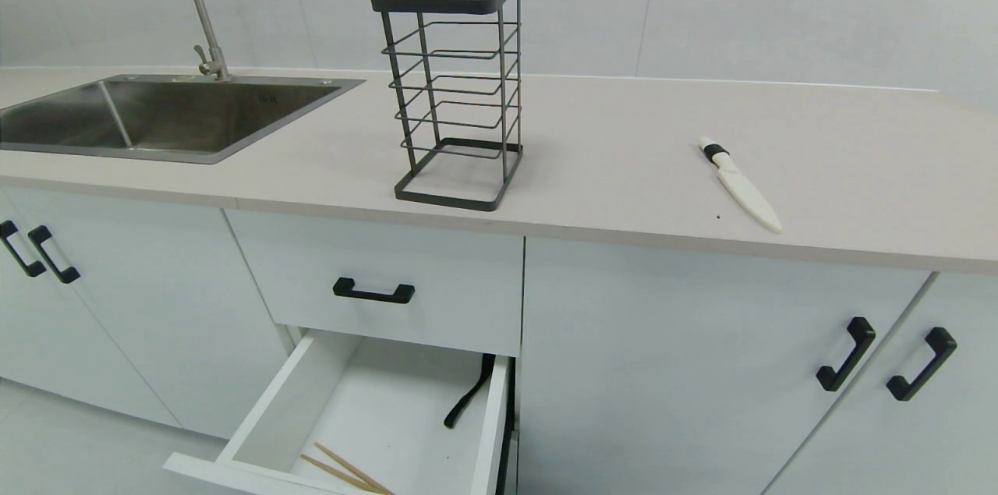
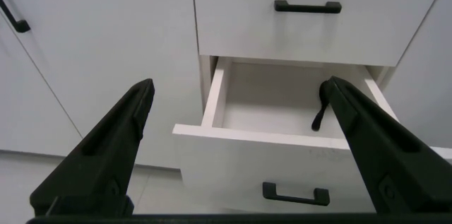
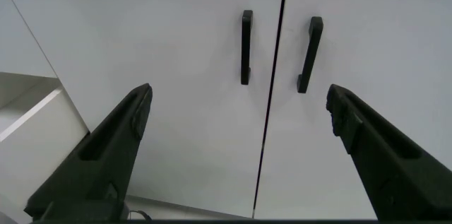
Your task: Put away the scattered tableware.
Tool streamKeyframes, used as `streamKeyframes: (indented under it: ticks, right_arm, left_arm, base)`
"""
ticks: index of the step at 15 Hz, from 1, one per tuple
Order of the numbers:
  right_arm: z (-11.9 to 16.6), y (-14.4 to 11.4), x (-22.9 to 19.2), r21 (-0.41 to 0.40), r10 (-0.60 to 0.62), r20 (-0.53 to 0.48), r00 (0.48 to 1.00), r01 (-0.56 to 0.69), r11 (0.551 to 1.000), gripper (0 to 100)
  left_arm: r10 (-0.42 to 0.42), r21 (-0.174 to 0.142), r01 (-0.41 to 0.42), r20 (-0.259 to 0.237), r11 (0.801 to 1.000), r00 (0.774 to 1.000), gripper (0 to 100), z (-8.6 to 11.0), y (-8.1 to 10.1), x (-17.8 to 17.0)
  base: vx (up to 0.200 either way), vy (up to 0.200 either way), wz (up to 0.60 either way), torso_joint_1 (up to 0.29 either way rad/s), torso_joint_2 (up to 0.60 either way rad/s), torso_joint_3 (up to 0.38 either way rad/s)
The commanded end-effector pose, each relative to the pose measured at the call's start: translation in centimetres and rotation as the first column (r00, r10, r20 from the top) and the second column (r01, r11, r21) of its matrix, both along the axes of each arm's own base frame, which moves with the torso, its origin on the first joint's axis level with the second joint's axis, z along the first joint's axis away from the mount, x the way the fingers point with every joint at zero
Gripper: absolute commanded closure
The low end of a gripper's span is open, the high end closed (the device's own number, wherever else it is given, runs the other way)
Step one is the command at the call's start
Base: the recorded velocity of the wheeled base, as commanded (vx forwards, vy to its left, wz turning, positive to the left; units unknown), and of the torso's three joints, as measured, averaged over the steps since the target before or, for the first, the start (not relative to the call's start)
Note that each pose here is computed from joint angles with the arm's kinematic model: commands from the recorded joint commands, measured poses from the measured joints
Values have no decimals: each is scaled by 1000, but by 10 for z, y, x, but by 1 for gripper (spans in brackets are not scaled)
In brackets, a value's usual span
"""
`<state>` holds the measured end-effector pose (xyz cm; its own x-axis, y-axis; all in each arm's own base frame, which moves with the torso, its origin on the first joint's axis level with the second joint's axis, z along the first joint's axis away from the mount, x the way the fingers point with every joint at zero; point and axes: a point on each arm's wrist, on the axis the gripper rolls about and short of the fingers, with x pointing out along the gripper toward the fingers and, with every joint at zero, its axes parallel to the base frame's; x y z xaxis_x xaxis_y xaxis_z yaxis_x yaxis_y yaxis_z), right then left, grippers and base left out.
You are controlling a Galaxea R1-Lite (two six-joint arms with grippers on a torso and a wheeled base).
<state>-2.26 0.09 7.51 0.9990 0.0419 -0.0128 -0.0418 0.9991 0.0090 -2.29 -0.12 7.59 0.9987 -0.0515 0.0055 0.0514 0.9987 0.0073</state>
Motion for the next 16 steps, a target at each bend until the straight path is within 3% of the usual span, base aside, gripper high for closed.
streamKeyframes:
  ticks: [1, 2, 5, 6, 7, 8, 10, 12, 13, 15, 16]
  right_arm:
    - [0, 0, 0, 1, -1, -1, 1000, 1, 1000, 0]
    - [0, 0, 0, 1, -1, -1, 1000, 1, 1000, 0]
    - [0, 0, 0, 1, 1, -1, 1000, -1, 1000, 0]
    - [0, 0, 0, 1, -1, -1, 1000, 1, 1000, 0]
    - [0, 0, 0, 1, -1, -1, 1000, 1, 1000, 0]
    - [0, 0, 0, 1, -1, -1, 1000, 1, 1000, 0]
    - [0, 0, 0, 1, -1, 0, 1000, 1, 1000, 0]
    - [0, 0, 0, 1, -1, -1, 1000, 1, 1000, 0]
    - [0, 0, 0, 1, -1, -1, 1000, 1, 1000, 0]
    - [0, 0, 0, 1, -1, -1, 1000, 1, 1000, 0]
    - [0, 0, 0, 1, -1, -1, 1000, 1, 1000, 0]
  left_arm:
    - [-7, 5, 7, -1, 1000, 1000, 0, 0, 0, 0]
    - [-13, 27, 13, 7, 1000, 1000, 0, 1, 0, 0]
    - [-13, 26, 12, 30, 1000, 999, 0, 3, 0, 0]
    - [-16, -6, 18, 219, 1000, 976, 0, 33, 0, -7]
    - [-33, -22, 42, 299, 999, 954, 0, 56, -1, -14]
    - [-56, -24, 65, 271, 998, 961, 0, 58, -1, -15]
    - [-61, -31, 67, 165, 997, 984, 0, 50, -1, -16]
    - [-68, -35, 73, 110, 997, 992, 0, 54, -1, -13]
    - [-68, -35, 73, 110, 997, 992, 0, 54, -1, -13]
    - [-137, -93, 133, -45, 987, 989, 0, 68, -1, 10]
    - [-178, -102, 167, -112, 981, 978, 0, 71, -3, 20]
  base:
    - [0, 0, 0, 0, 0, 0]
    - [0, 0, 0, 0, 0, 0]
    - [0, 0, 0, 0, 0, 0]
    - [0, 0, 0, 0, 0, 0]
    - [0, 0, 0, 0, 0, 0]
    - [0, 0, 0, 0, 0, 0]
    - [0, 0, 0, 0, 0, 0]
    - [0, 0, 0, 0, 0, 0]
    - [0, 0, 0, 0, 0, 0]
    - [0, 0, 0, 0, 0, 0]
    - [0, 0, 0, 0, 0, 0]
